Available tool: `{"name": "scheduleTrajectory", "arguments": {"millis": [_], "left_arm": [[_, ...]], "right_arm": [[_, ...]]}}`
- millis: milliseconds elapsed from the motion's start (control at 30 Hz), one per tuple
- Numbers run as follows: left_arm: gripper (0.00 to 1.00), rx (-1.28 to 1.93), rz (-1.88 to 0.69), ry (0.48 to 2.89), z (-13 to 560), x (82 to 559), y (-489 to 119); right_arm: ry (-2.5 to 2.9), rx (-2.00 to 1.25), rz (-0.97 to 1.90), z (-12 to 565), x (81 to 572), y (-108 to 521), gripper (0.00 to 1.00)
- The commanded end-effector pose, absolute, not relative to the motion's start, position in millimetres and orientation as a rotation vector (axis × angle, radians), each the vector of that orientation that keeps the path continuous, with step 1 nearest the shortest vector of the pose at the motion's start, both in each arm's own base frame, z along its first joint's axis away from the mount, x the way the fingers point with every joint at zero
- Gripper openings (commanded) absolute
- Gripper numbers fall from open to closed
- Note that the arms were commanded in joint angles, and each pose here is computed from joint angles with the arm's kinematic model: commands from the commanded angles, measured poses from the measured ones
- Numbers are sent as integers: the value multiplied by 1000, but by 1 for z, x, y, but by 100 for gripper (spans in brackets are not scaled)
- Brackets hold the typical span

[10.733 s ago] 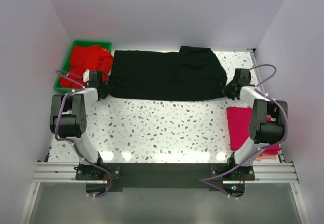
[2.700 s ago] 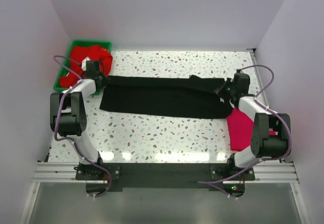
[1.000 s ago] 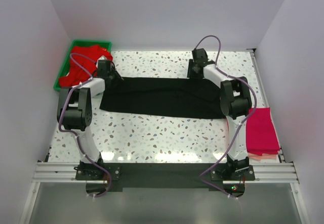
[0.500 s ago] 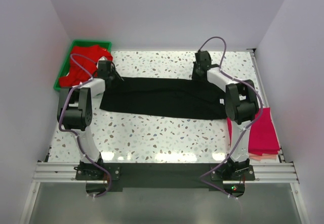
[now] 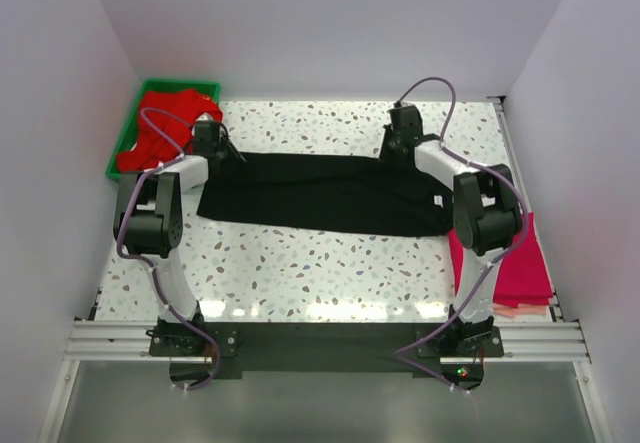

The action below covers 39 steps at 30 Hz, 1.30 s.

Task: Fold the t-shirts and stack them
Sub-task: Fold the tshirt

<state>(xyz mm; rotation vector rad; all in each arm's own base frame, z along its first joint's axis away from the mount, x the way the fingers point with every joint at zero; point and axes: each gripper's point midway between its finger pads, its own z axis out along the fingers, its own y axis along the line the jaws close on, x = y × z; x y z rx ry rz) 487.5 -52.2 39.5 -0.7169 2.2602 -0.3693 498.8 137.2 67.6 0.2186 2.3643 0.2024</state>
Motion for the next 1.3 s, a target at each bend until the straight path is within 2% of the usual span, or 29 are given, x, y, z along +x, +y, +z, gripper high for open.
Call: {"name": "scheduleTrajectory", "arguments": {"millis": [0, 367, 800, 1200, 1233, 1267], "left_arm": [[39, -698, -391, 2238, 39, 492, -57], [39, -710, -396, 2255, 33, 489, -58], [39, -702, -404, 2246, 39, 494, -59], [40, -693, -437, 2239, 43, 496, -64], [41, -690, -442, 2235, 45, 497, -64], [42, -685, -444, 2237, 45, 497, -65]], "right_arm": [[2270, 233, 312, 105, 497, 147, 0], [2241, 284, 447, 125, 443, 164, 0], [2256, 344, 495, 96, 383, 207, 0], [2247, 380, 575, 78, 382, 245, 0], [2256, 385, 552, 76, 382, 242, 8], [2259, 383, 540, 77, 385, 242, 12]]}}
